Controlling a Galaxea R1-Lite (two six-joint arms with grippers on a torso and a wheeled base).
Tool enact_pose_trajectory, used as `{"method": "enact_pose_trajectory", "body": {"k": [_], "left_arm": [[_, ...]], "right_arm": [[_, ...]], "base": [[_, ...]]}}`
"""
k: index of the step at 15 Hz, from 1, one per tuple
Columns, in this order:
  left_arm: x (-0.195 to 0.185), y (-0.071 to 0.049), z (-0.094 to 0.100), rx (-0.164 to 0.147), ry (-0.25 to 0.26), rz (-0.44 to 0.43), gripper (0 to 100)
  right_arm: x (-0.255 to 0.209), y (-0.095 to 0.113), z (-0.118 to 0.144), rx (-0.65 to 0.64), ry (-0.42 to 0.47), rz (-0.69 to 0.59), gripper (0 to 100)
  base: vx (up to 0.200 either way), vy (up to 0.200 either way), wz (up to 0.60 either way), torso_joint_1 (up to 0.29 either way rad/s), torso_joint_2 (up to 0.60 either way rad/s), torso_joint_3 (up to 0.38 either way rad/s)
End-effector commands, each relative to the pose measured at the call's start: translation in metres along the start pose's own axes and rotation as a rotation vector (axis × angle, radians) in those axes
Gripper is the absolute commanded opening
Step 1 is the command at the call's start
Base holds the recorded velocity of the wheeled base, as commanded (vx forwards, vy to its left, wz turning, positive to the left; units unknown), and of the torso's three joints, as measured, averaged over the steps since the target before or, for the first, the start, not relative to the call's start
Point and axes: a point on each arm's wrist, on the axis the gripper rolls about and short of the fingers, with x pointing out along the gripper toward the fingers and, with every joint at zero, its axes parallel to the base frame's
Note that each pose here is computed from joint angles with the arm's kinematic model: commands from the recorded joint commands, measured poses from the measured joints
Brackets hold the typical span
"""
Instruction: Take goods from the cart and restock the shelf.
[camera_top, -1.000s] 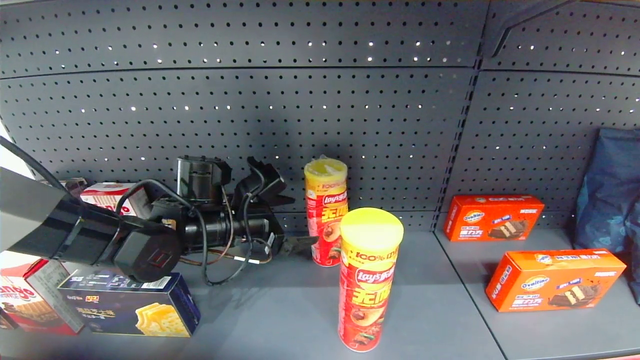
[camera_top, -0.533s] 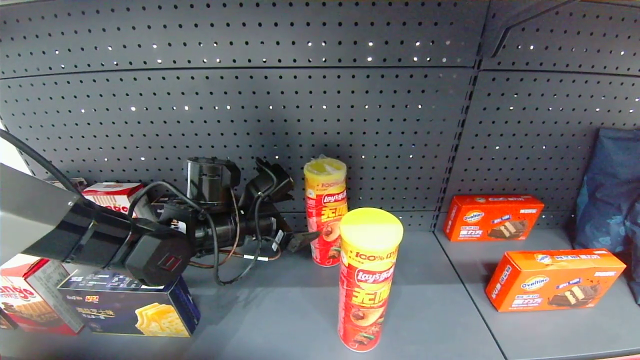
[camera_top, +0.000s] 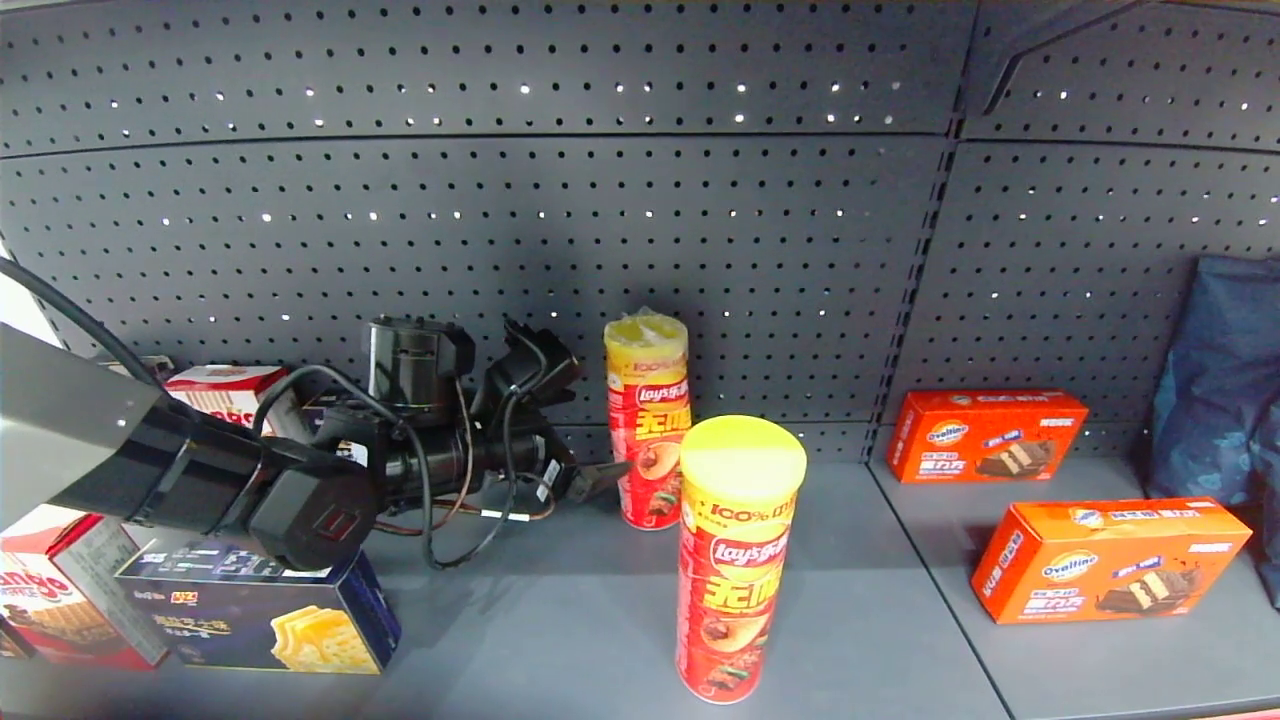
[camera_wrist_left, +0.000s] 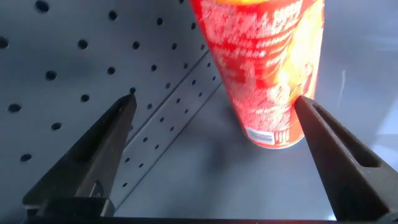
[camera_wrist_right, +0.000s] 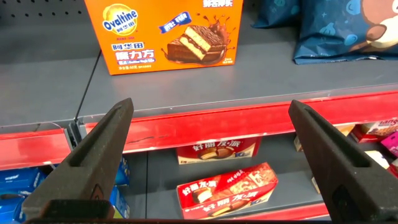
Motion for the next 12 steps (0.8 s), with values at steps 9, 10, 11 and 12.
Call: {"method": "enact_pose_trajectory", "body": {"k": [9, 10, 11, 12], "left_arm": [[-0.020, 0.005, 0.002, -0.001, -0.007, 0.036, 100], [-0.021, 0.006, 0.001, -0.002, -0.003, 0.044, 100], [-0.021, 0.007, 0.001, 0.000, 0.000, 0.053, 100], [-0.021, 0.007, 0.001, 0.001, 0.009, 0.075, 100]], "right_arm": [[0.000, 0.000, 0.000, 0.000, 0.000, 0.001, 100], [0.000, 0.000, 0.000, 0.002, 0.001, 0.001, 100], [0.000, 0.000, 0.000, 0.000, 0.000, 0.001, 100], [0.000, 0.000, 0.000, 0.002, 0.001, 0.001, 100]], "base": [[0.000, 0.000, 0.00, 0.000, 0.00, 0.000], [0.000, 0.000, 0.00, 0.000, 0.00, 0.000], [0.000, 0.000, 0.00, 0.000, 0.00, 0.000], [0.000, 0.000, 0.00, 0.000, 0.00, 0.000]]}}
